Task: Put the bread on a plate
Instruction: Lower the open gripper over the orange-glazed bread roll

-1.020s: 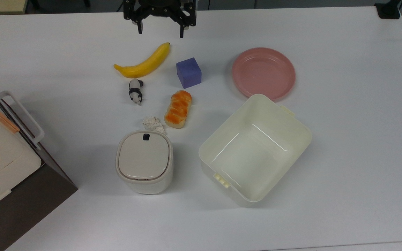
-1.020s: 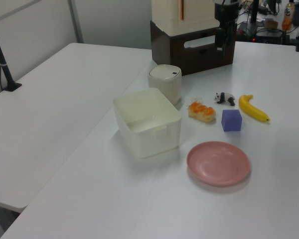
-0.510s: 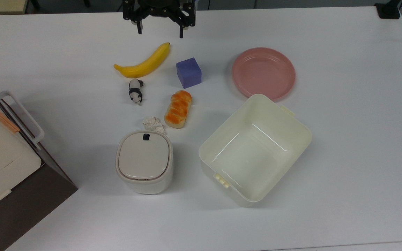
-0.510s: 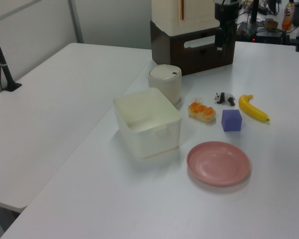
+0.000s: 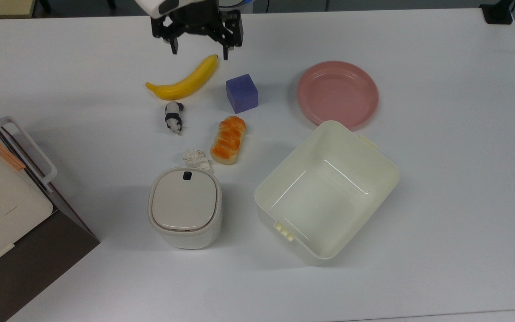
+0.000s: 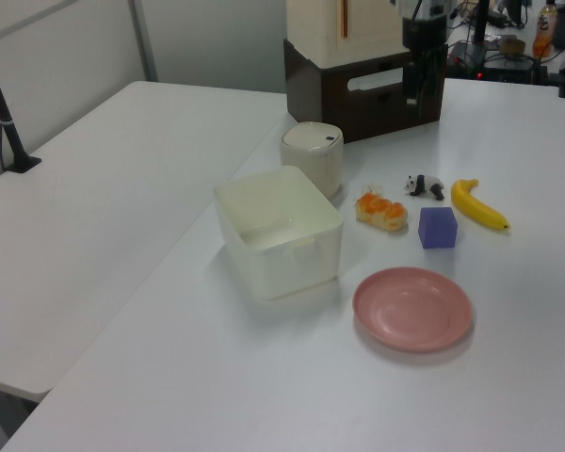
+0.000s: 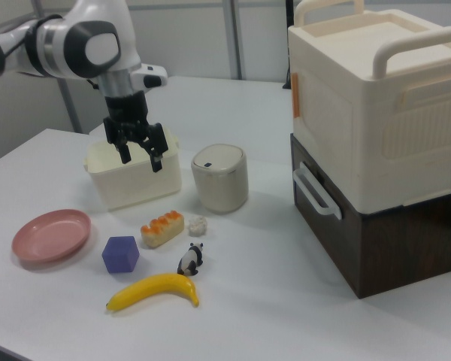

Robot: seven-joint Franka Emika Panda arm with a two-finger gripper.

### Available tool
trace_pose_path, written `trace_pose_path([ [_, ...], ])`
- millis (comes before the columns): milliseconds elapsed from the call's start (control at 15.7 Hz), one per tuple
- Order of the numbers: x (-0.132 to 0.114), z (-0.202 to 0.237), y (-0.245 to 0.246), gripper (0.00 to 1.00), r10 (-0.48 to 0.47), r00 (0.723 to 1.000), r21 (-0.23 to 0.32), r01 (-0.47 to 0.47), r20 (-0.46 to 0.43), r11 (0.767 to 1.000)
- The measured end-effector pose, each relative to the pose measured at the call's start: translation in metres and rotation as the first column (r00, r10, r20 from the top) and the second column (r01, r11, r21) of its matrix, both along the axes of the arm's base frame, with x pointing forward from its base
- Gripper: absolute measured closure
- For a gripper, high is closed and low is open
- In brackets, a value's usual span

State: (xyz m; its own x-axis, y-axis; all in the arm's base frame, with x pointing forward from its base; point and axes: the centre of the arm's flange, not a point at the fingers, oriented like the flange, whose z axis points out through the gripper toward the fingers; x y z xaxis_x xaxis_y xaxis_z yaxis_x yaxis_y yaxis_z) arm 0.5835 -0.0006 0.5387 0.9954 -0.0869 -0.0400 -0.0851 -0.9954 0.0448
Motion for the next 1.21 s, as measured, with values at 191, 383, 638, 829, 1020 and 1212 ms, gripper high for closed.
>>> trace_pose_path([
  [191, 0.01, -0.022, 0.0, 0.0, -0.001, 1.0, 0.003, 0.001, -0.013, 1.0],
  [383, 0.022, -0.055, 0.001, 0.0, -0.048, 0.999, 0.009, 0.049, -0.026, 0.999],
  [638, 0.025, -0.107, 0.009, 0.0, -0.118, 0.993, 0.008, 0.119, -0.028, 0.993],
  [829, 0.026, -0.144, 0.025, 0.0, -0.162, 0.986, 0.006, 0.163, -0.035, 0.987],
  [1020, 0.033, -0.178, 0.035, 0.0, -0.211, 0.977, 0.006, 0.211, -0.032, 0.977],
  [1212, 0.041, -0.207, 0.037, 0.0, -0.242, 0.97, 0.011, 0.242, -0.021, 0.97],
])
